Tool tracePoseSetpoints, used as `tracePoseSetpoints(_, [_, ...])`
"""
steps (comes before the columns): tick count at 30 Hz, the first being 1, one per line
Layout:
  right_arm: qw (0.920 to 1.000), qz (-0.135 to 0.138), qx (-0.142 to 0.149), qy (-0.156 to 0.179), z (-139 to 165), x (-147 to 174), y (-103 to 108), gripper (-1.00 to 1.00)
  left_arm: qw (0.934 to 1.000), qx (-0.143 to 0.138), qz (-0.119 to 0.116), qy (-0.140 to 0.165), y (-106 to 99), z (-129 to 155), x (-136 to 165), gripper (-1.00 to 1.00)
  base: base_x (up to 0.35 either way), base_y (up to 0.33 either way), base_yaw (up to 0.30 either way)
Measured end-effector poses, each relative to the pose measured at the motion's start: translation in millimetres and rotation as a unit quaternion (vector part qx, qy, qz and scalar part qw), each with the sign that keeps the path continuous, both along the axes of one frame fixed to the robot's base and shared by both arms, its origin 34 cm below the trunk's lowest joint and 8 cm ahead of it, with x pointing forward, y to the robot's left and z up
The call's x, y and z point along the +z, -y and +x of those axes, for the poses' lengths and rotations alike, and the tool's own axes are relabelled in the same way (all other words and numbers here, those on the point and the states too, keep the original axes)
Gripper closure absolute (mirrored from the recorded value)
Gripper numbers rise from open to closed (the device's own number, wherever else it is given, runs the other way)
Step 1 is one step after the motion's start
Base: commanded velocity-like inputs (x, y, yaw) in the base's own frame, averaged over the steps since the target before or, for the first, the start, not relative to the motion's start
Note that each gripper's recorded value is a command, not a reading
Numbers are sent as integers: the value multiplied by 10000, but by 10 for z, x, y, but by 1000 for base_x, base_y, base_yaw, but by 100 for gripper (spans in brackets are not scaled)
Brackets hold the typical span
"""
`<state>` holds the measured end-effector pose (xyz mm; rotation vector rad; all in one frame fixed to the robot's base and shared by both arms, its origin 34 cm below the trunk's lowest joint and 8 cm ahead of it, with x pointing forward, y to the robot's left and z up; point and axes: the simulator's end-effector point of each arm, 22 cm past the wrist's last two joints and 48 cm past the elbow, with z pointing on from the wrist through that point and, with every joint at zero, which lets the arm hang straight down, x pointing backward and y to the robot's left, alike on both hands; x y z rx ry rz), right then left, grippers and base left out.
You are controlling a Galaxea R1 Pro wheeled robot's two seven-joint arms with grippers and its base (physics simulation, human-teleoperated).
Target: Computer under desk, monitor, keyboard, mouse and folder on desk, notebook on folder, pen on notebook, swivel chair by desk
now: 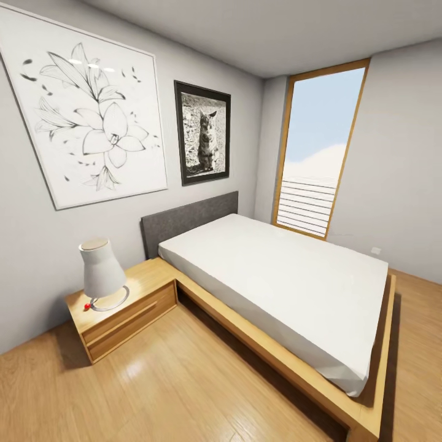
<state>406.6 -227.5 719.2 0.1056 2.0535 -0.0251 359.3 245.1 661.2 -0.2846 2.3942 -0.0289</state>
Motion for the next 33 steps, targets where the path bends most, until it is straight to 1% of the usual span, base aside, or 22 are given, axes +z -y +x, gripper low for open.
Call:
tracePoseSetpoints(1, [9997,-7,1,-235,-62,-94,3,-100,10000,0,0,0,0,0,0,-100,0,0,0])
tracePoseSetpoints(4, [9983,-29,-4,-586,-131,-220,22,-100,10000,1,0,0,0,0,0,-100,0,0,0])
tracePoseSetpoints(7, [9974,-73,-76,-713,-123,-252,65,-100,10000,2,0,0,-1,0,0,-100,0,0,0])
tracePoseSetpoints(13, [9967,-161,-245,-763,-109,-253,125,-100,10000,7,0,0,-3,0,0,-100,0,0,0])
tracePoseSetpoints(20, [9963,-183,-310,-781,-112,-254,128,-100,10000,9,0,0,-4,0,0,-100,0,0,-16])
tracePoseSetpoints(33, [9962,-185,-318,-789,-115,-256,125,-100,10000,8,1,-1,-5,0,0,-100,0,0,-219])
